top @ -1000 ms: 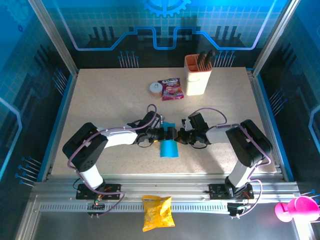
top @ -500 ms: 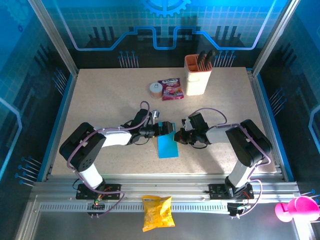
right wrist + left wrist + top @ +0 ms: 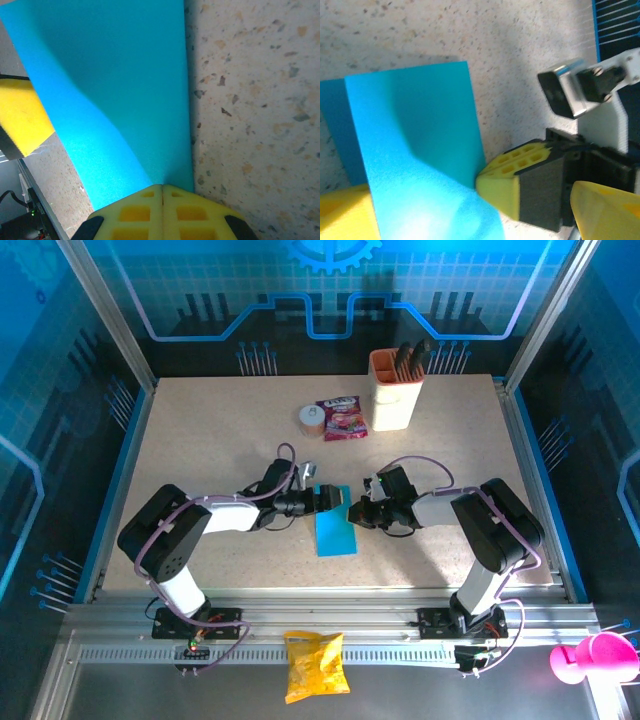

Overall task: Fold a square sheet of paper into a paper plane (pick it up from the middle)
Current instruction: Third fold the triangle at the center of the table.

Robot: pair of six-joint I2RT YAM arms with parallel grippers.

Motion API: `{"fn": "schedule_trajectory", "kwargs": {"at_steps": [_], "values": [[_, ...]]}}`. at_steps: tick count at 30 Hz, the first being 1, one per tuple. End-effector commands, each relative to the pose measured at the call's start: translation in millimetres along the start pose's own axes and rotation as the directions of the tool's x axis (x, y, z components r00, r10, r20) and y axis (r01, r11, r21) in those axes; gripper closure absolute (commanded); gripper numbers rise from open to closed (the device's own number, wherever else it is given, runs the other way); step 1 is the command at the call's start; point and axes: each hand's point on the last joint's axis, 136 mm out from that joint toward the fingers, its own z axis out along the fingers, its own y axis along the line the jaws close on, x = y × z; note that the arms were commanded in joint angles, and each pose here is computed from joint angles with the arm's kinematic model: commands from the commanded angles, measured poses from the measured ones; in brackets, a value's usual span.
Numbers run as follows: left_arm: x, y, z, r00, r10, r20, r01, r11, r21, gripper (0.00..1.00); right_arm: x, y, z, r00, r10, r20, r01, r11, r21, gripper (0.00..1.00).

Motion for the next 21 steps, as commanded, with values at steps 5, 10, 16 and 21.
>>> {"fn": "schedule_trajectory", "kwargs": {"at_steps": [5,10,16,21], "values": [[11,11,-4,0.999,0.028,-0.029,-0.027,1.0,0.004,0.39,27,-49,9,0.993,0.093,-0.067,-0.081,0.983,0.162,1.0],[11,14,-4,0.999,0.027,-0.028,-0.027,1.0,0.003,0.6,27,-49,9,0.993,0.094,-0.068,-0.082,0.983,0.165,1.0],[10,17,-4,0.999,0.031,-0.03,-0.031,1.0,0.001,0.72,26,-47,8,0.993,0.093,-0.068,-0.081,0.984,0.161,1.0],[11,21,-4,0.999,0.031,-0.032,-0.031,0.999,-0.007,0.75,23,-44,7,0.994,0.087,-0.066,-0.075,0.984,0.16,1.0]]}}
